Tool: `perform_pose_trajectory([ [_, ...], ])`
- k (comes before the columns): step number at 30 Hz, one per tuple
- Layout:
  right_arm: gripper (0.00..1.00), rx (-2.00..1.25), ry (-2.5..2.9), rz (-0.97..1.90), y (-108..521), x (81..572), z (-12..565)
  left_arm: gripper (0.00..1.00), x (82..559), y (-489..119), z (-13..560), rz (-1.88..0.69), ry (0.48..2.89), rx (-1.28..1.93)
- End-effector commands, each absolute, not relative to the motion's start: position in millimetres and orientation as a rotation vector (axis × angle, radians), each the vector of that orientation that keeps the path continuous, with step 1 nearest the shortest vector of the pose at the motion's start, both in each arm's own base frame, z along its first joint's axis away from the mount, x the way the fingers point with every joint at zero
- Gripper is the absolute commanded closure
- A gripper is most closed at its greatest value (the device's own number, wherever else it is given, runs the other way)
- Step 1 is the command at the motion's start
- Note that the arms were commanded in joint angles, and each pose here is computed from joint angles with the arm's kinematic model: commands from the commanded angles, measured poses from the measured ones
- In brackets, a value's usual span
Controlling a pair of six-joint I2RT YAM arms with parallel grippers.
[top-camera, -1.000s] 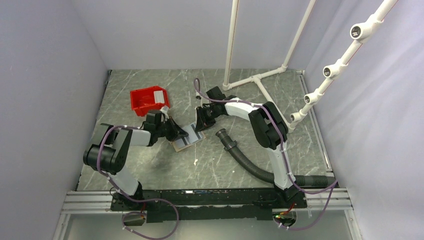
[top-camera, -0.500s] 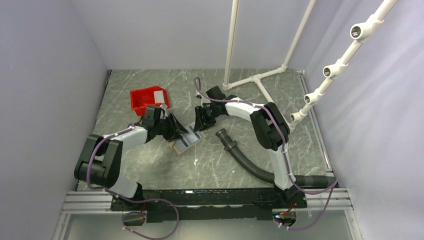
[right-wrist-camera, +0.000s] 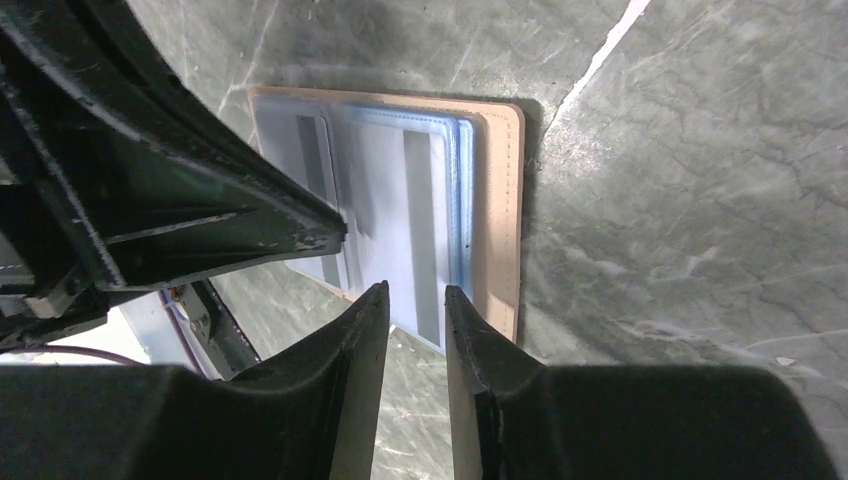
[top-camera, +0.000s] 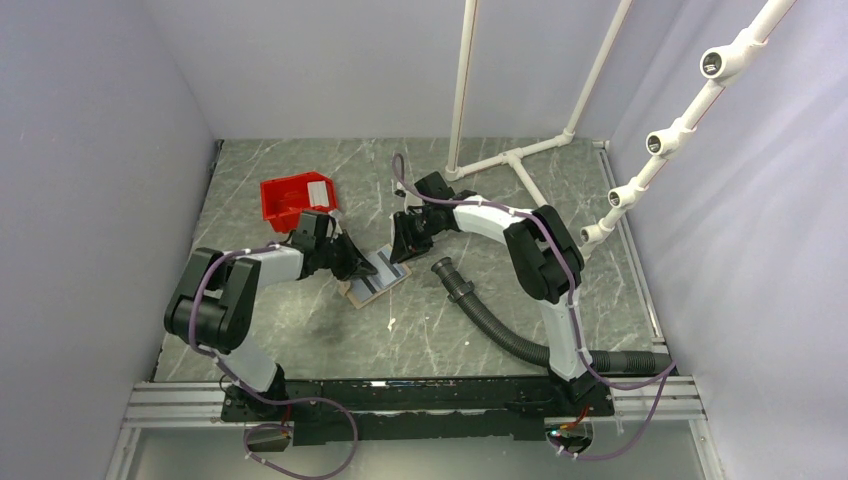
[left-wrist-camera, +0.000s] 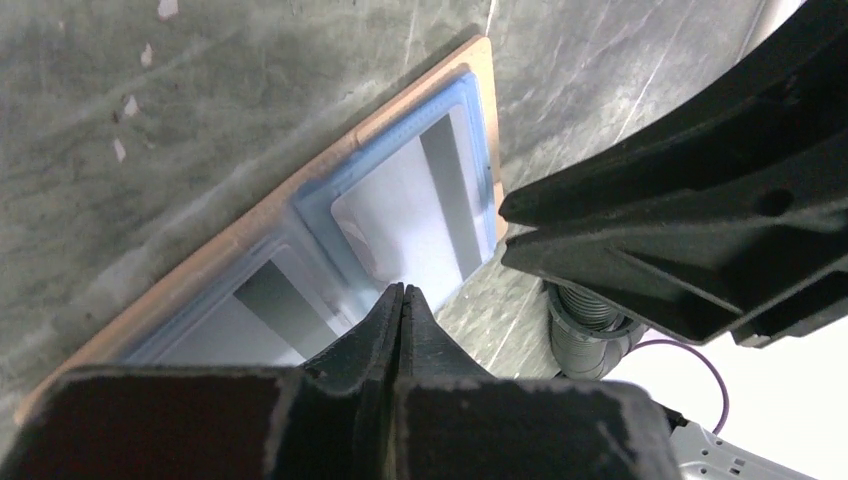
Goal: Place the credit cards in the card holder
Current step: Insert the credit card into the card holder.
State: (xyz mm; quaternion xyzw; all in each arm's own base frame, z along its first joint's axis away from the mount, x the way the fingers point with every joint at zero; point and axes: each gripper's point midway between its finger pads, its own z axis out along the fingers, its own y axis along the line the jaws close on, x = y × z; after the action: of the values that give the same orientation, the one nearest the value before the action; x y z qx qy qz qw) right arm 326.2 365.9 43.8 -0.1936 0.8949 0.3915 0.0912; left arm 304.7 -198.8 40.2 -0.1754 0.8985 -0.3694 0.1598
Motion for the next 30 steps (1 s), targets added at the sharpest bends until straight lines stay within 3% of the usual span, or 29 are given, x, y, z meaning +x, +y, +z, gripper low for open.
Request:
perform_pose_trajectory([
  [1, 0.70, -0.592, 2.584, 1.232, 372, 327, 66, 0.97, 317, -209, 41, -1.114, 2.504, -0.440],
  [14, 0.64, -0.592, 2.621, 1.165, 366, 328, 52, 1.00, 288, -188, -8, -0.966, 2.630, -0.591],
  [30, 0.64, -0.627, 2.632, 1.205, 375, 316, 45, 1.00, 278, -184, -13, -0.951, 2.636, -0.608],
])
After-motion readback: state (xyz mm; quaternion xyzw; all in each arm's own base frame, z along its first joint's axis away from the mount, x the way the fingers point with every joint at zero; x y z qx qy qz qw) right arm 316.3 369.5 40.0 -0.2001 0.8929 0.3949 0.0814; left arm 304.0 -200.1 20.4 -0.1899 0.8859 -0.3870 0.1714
